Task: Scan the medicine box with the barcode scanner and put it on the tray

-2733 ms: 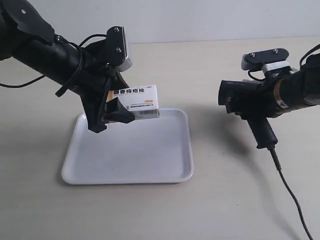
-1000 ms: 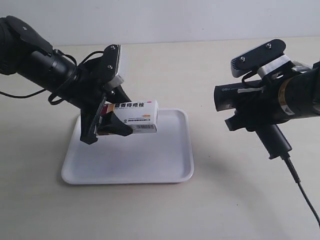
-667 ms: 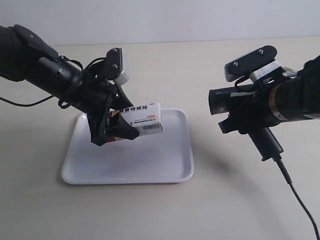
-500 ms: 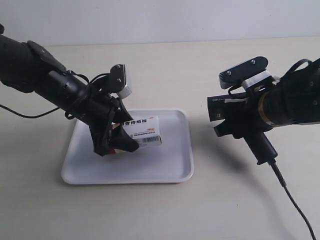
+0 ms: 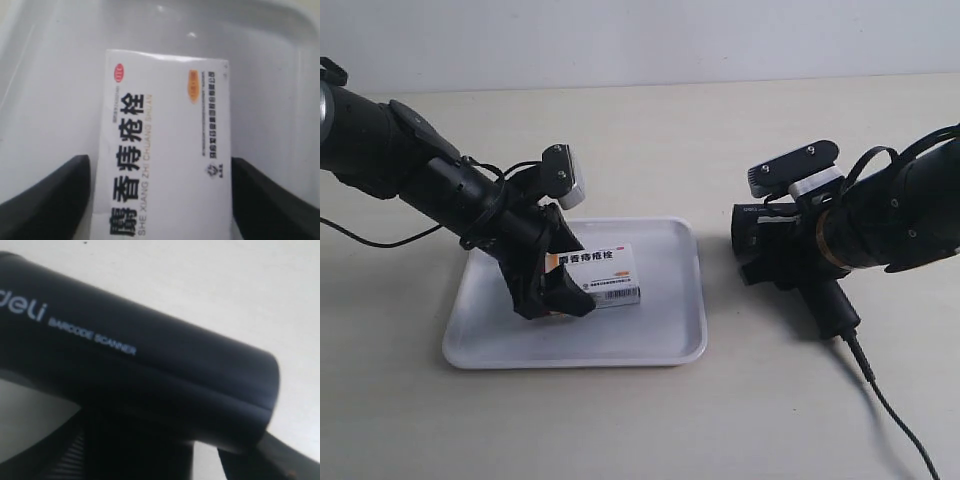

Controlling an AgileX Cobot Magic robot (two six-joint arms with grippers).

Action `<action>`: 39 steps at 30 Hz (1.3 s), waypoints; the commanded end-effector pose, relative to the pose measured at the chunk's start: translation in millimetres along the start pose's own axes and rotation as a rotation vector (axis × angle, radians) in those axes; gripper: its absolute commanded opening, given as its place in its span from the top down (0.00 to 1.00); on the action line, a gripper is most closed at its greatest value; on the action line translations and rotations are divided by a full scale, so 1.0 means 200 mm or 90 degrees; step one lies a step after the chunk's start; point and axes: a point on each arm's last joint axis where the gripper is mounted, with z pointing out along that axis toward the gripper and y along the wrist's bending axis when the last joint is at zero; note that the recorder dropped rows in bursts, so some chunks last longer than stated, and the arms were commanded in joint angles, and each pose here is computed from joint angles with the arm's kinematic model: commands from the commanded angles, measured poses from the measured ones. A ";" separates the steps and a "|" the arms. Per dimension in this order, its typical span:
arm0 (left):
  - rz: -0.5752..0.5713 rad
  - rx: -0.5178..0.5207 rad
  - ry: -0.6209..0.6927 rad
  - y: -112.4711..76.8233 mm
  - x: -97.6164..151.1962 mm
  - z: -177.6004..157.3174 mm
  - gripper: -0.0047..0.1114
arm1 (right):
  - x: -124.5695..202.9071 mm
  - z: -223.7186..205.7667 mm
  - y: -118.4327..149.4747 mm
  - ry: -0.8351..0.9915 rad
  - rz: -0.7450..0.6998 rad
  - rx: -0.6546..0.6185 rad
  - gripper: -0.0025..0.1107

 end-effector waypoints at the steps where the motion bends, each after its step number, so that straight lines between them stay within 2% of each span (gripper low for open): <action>1: -0.005 0.006 0.003 -0.01 0.01 0.00 0.15 | 0.01 0.02 -0.04 -0.002 0.054 0.059 0.78; 4: -0.004 -0.003 -0.003 -0.01 -0.02 -0.03 0.06 | 0.01 0.02 -0.03 -0.001 0.061 0.046 0.61; 10: 0.003 -0.037 -0.029 -0.03 -0.12 -0.17 0.05 | 0.00 0.00 -0.01 -0.005 0.062 0.017 0.20; 12: 0.004 -0.050 -0.039 -0.05 -0.15 -0.23 0.05 | -0.03 -0.03 -0.02 -0.022 0.067 0.017 0.14; 15: 0.022 -0.067 -0.049 -0.08 -0.21 -0.32 0.09 | -0.09 -0.14 -0.04 -0.072 0.082 0.011 0.13; 18: 0.010 -0.098 -0.074 -0.10 -0.26 -0.44 0.25 | -0.17 -0.32 -0.07 -0.145 0.104 -0.011 0.15; 21: -0.016 -0.129 -0.105 -0.13 -0.30 -0.58 0.58 | -0.24 -0.58 -0.12 -0.243 0.118 -0.055 0.26; 23: -0.027 -0.144 -0.125 -0.17 -0.33 -0.67 0.86 | -0.23 -0.76 -0.16 -0.307 0.120 -0.068 0.40; 24: -0.024 -0.150 -0.135 -0.19 -0.34 -0.71 0.95 | -0.22 -0.84 -0.18 -0.338 0.121 -0.068 0.48; 28: -0.018 -0.185 -0.166 -0.27 -0.37 -0.80 0.94 | -0.11 -1.05 -0.25 -0.422 0.140 -0.075 0.76; 32: -0.044 -0.233 -0.200 -0.35 -0.34 -0.86 0.94 | 0.06 -1.10 -0.27 -0.443 0.166 -0.086 0.98; 39: -0.105 -0.379 -0.330 -0.55 -0.22 -0.96 0.94 | 0.38 -1.04 -0.27 -0.447 0.175 -0.097 0.98</action>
